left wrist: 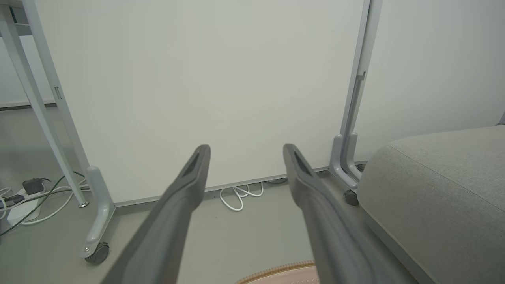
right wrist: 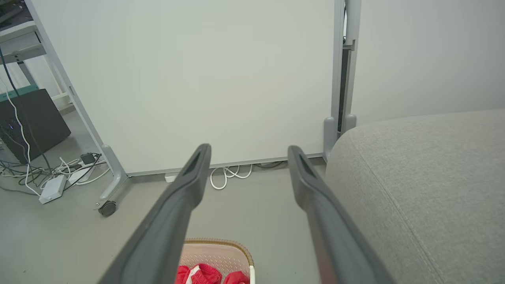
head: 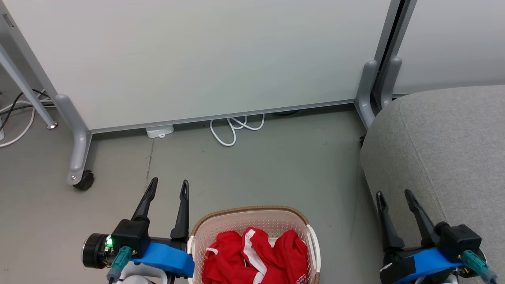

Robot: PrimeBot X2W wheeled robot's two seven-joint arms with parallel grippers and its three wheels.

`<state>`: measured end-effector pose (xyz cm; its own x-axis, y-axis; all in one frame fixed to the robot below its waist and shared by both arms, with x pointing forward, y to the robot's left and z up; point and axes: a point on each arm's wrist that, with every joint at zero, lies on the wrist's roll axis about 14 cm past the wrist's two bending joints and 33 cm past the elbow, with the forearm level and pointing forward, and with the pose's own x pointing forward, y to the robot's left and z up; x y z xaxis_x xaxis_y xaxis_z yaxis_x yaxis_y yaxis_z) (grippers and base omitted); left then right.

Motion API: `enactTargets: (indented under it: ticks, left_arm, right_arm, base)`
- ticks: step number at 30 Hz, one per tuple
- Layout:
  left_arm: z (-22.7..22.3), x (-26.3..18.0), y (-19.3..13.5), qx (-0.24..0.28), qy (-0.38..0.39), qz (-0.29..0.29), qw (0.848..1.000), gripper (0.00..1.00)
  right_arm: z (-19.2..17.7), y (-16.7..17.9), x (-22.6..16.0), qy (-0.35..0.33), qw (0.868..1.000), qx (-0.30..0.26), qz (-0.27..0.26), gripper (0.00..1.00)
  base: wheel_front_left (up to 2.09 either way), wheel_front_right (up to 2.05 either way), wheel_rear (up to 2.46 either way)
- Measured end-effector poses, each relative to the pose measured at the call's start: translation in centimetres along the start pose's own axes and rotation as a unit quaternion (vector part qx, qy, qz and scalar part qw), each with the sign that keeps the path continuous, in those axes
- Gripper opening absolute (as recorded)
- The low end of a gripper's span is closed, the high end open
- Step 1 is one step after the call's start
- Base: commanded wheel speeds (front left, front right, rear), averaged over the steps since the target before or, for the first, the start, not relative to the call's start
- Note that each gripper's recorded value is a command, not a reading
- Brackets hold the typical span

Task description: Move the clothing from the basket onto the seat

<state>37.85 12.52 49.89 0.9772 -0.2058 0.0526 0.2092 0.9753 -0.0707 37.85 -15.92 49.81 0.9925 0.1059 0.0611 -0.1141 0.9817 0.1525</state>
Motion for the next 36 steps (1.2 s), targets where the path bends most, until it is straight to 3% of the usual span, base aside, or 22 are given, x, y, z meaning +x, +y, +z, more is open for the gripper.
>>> enactTargets:
  ticks: [19, 27, 36]
  left_arm:
    - [-0.7, 0.5, -0.3, 0.002, 0.011, -0.008, 1.0, 1.0]
    - [-1.6, 3.6, -2.0, 0.025, 0.027, -0.056, 0.998, 1.0]
    - [-5.7, 7.8, -4.6, 0.053, 0.081, -0.135, 0.986, 1.0]
  right_arm:
    - [-0.3, 0.1, -0.1, 0.005, 1.0, 0.002, 0.001, 1.0]
    - [-0.9, -0.8, 0.5, 0.012, 1.0, 0.004, -0.012, 1.0]
    - [-1.9, -2.8, 2.1, 0.023, 0.999, 0.0, -0.036, 1.0]
  base:
    - [0.0, 0.0, 0.0]
    - [0.0, 0.0, 0.0]
    - [0.0, 0.0, 0.0]
